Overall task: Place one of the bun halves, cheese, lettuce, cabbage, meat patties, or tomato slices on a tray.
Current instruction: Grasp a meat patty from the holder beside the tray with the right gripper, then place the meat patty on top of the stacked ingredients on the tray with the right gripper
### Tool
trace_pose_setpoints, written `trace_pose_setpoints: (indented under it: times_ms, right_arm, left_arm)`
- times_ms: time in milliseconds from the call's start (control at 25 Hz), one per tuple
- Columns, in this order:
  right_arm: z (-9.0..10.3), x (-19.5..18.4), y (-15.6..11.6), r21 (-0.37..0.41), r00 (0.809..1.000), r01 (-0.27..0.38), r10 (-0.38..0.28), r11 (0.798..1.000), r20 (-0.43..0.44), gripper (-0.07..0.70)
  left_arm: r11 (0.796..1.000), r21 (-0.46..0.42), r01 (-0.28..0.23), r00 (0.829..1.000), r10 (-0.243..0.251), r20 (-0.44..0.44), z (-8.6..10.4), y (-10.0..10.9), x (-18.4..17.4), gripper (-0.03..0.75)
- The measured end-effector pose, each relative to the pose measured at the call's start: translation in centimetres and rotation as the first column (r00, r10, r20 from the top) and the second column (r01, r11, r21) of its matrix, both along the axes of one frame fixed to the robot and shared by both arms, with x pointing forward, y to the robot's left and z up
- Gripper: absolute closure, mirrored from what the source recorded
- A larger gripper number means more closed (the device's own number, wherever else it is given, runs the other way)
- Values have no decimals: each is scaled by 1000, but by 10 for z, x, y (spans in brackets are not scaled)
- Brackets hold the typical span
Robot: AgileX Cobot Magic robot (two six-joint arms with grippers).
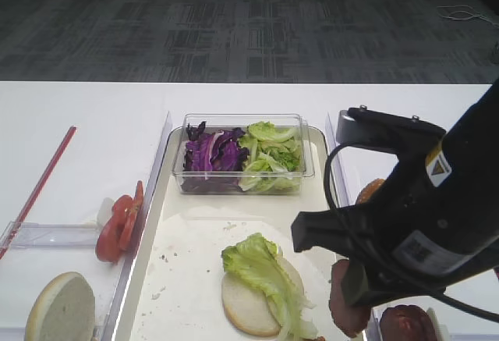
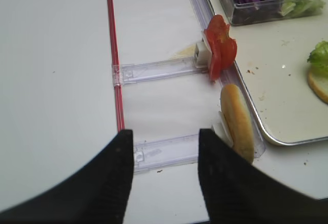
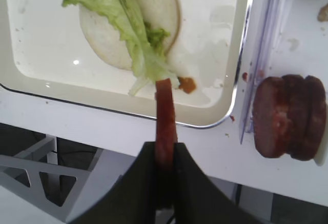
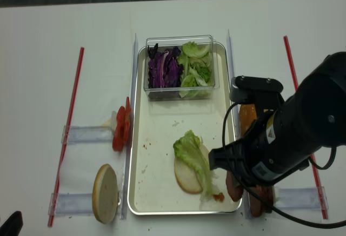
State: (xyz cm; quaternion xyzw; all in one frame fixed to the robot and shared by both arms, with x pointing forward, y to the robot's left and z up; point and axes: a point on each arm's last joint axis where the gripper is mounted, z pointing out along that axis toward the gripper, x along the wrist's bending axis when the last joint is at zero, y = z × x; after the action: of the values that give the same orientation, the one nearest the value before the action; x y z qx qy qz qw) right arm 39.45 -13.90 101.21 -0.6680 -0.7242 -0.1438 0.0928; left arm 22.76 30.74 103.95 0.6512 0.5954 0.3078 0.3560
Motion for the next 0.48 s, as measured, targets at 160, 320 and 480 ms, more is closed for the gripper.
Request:
trace_pose_setpoints:
  times_ms: [160, 320, 480]
  right_arm:
    - [1, 4, 2, 29, 999, 12, -13, 1000, 37, 542]
    - [0, 6, 7, 66, 999, -2, -1, 998, 45, 542]
    - [-12, 12, 19, 104, 999, -32, 30, 994, 16, 542]
  left_arm:
    - [1000, 0, 0, 1000, 0, 0, 0, 0, 0, 429]
    - [1000, 0, 0, 1000, 0, 0, 0, 0, 0, 429]
    - [1000, 0, 0, 1000, 0, 0, 0, 0, 0, 429]
